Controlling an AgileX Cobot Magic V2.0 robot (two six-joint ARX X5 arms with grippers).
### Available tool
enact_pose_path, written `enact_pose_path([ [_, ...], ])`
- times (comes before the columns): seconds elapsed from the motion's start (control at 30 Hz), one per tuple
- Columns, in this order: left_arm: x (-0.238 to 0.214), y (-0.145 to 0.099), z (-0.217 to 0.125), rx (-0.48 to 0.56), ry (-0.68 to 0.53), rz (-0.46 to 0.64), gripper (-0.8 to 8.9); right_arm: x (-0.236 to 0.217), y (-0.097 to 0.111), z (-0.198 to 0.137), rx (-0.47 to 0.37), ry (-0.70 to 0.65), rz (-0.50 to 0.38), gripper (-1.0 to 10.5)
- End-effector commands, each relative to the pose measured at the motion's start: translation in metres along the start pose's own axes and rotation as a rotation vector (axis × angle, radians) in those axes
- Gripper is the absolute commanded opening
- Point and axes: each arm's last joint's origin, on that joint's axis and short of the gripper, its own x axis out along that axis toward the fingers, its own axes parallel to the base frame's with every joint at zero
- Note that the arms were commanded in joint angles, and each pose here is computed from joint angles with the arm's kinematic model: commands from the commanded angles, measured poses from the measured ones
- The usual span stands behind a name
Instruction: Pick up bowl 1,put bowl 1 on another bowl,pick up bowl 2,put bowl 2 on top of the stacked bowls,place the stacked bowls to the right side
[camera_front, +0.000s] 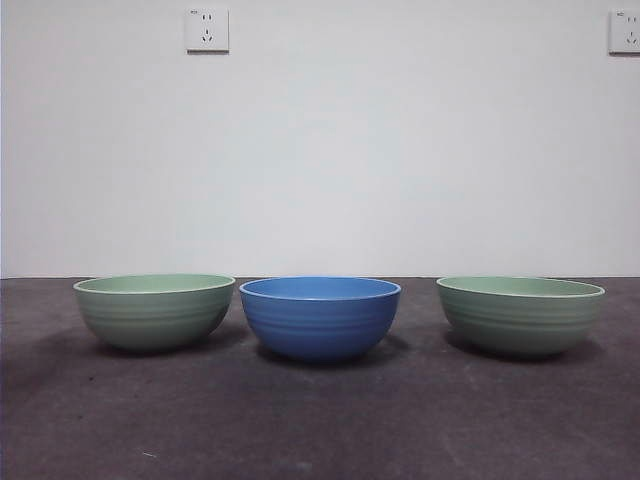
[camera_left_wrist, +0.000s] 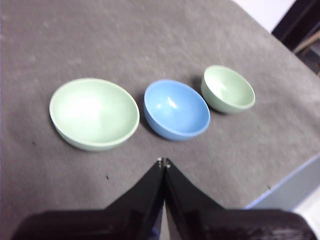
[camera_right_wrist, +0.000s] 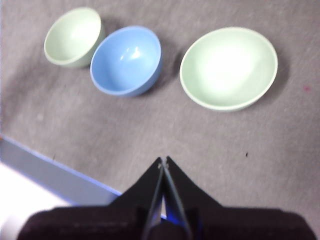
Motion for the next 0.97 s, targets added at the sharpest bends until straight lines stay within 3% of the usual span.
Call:
enact_pose_path([
  [0.03, -0.002, -0.003, 0.003, 0.049, 0.033, -0.020, -0.06, -0.001, 0.002, 0.000, -0.045, 0.017, 0.010, -0.1],
  [0.23, -0.003, -0.004, 0.003, 0.052, 0.052, -0.025, 0.01, -0.001, 0.002, 0.000, -0.045, 0.017, 0.009, 0.1],
  [0.3, -0.002, -0.004, 0.003, 0.046, 0.057, -0.024, 0.40, -0.001, 0.002, 0.000, -0.045, 0.017, 0.009, 0.8],
  [0.33, -0.002, -0.004, 0.002, 0.040, 0.060, -0.025, 1.27, -0.001, 0.002, 0.000, -0.043, 0.017, 0.009, 1.4],
  [0.43, -0.002, -0.004, 0.003, 0.035, 0.062, -0.025, 5.45, -0.001, 0.002, 0.001, -0.027, 0.017, 0.009, 3.5],
  [0.47, -0.002, -0.004, 0.003, 0.026, 0.061, -0.024, 6.42, -0.001, 0.002, 0.001, -0.026, 0.018, 0.009, 4.1],
  [0.6, 0.002, -0.001, 0.004, 0.000, 0.077, -0.025, 6.60, 0.000, 0.001, 0.001, -0.017, 0.022, 0.009, 5.0],
  [0.97, 0.005, 0.002, 0.005, -0.010, 0.092, -0.026, 6.60, 0.011, -0.005, 0.008, 0.037, 0.053, 0.002, 5.0],
])
